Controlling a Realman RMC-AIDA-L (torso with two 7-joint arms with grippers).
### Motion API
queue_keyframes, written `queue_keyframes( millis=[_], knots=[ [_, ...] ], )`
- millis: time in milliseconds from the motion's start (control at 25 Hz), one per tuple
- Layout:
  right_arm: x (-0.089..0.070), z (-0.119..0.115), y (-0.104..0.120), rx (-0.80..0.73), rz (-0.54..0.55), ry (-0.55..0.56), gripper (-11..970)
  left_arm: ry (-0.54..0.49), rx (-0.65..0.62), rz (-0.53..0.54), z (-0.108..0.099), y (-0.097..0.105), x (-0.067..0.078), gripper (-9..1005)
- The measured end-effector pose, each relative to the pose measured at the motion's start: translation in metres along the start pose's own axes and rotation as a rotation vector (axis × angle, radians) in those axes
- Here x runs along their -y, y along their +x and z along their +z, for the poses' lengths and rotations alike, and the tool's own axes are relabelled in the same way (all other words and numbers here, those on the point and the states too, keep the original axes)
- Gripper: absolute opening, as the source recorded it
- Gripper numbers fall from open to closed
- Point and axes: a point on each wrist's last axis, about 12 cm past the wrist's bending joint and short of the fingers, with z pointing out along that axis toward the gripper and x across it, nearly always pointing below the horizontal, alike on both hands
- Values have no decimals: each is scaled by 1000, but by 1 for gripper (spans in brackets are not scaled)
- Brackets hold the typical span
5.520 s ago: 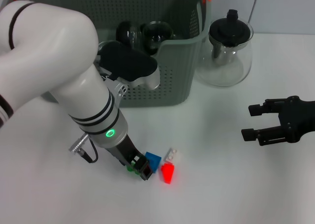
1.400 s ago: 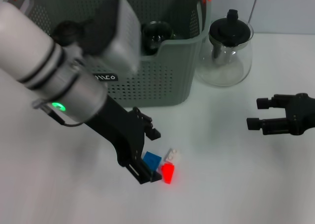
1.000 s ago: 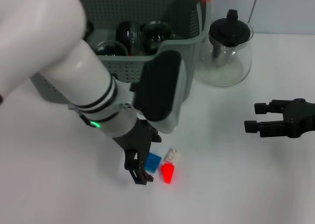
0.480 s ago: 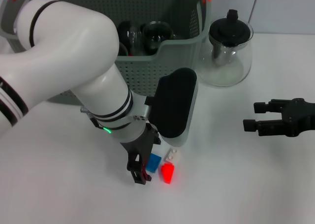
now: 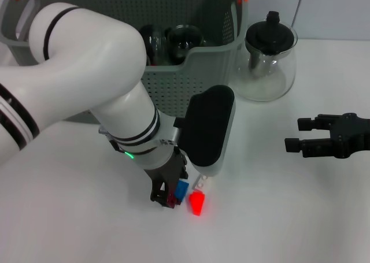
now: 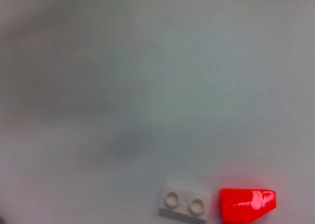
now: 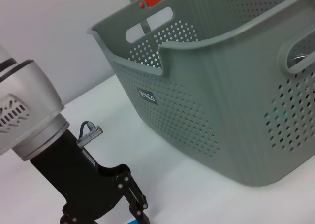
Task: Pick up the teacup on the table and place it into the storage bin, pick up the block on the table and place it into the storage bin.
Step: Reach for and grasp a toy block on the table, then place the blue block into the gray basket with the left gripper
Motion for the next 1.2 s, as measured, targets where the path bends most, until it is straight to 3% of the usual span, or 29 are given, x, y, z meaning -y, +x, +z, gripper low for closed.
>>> queue_keyframes(
  millis=[120,320,640,800,960,1200],
  knots=[
    [0,0,0,0,0,0,882,1,-2,2,1,0,0,589],
    [0,0,0,3,0,3,881,5,-12,8,2,-1,1,484],
    [0,-1,1,3,-1,4,881,12,-18,6,1,-2,1,445],
    [0,-2,2,3,-2,7,881,-2,-2,-23,-9,-5,-1,419],
    [0,-2,1,3,-3,8,881,-11,87,-135,-40,2,-5,402],
    [1,-3,0,7,-7,10,882,-24,469,-502,-122,37,-16,395]
  ],
)
